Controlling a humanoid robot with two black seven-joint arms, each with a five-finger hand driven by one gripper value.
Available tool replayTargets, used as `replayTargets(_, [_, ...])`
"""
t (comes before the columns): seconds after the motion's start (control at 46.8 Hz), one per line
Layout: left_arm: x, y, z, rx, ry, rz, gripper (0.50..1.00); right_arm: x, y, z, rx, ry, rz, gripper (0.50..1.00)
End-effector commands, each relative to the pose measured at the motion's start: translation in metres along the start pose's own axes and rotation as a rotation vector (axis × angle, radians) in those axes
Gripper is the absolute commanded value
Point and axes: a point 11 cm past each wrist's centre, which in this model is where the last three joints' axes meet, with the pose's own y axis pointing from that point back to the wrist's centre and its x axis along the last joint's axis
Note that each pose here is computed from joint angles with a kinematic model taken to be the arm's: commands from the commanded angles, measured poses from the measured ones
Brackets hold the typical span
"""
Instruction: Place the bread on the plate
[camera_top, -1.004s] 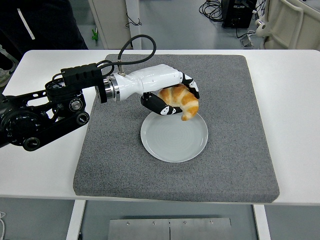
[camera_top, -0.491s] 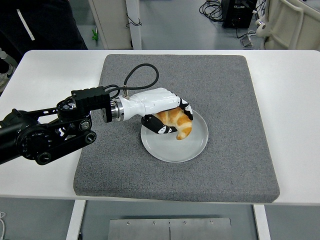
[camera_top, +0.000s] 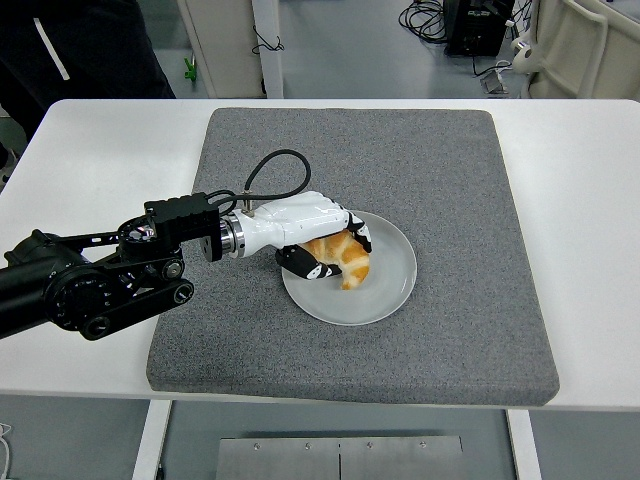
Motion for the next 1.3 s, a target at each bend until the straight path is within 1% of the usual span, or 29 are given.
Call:
replayTargets(0.0, [-0.001,-0.002,0.002,-0.004,0.001,-0.001,0.525,0.000,0.000,0.000,0.000,0.000,0.000,1.000])
replayTargets(0.427, [-0.007,-0.013,0.003,0.000,0.011,0.005,0.530,0.000,0.000,0.000,0.000,0.000,0.000,1.000])
replayTargets(0.598, [-0.009,-0.013,0.003,0.001,0.017,0.004,0.537,0.000,0.000,0.000,0.000,0.000,0.000,1.000])
replayTargets(0.748, [-0.010,-0.016,0.007,-0.009,0.021,0.003,0.555,0.000,0.000,0.000,0.000,0.000,0.000,1.000])
replayTargets(0.919, [-0.012,-0.015,0.006,-0.008,0.025,0.002,0.592,0.000,0.000,0.000,0.000,0.000,0.000,1.000])
replayTargets(0.983, [-0.012,-0.015,0.006,-0.008,0.025,0.002,0.611,0.000,0.000,0.000,0.000,-0.001,-0.001,1.000])
replayTargets(1.047, [-0.012,-0.016,0.007,-0.009,0.030,0.003,0.645,0.000,0.000,0.000,0.000,0.000,0.000,1.000])
replayTargets(1.068, [-0.012,-0.015,0.006,-0.007,0.032,0.004,0.664,0.000,0.000,0.000,0.000,0.000,0.000,1.000])
replayTargets(1.132, [-0.012,-0.016,0.007,-0.009,0.039,0.005,0.757,0.000,0.000,0.000,0.000,0.000,0.000,1.000])
replayTargets(1.239, [-0.013,-0.016,0.007,-0.010,0.044,0.005,0.873,0.000,0.000,0.000,0.000,0.000,0.000,1.000])
replayTargets(1.282, [-0.014,-0.015,0.007,-0.010,0.050,0.005,0.910,0.000,0.000,0.000,0.000,0.000,0.000,1.000])
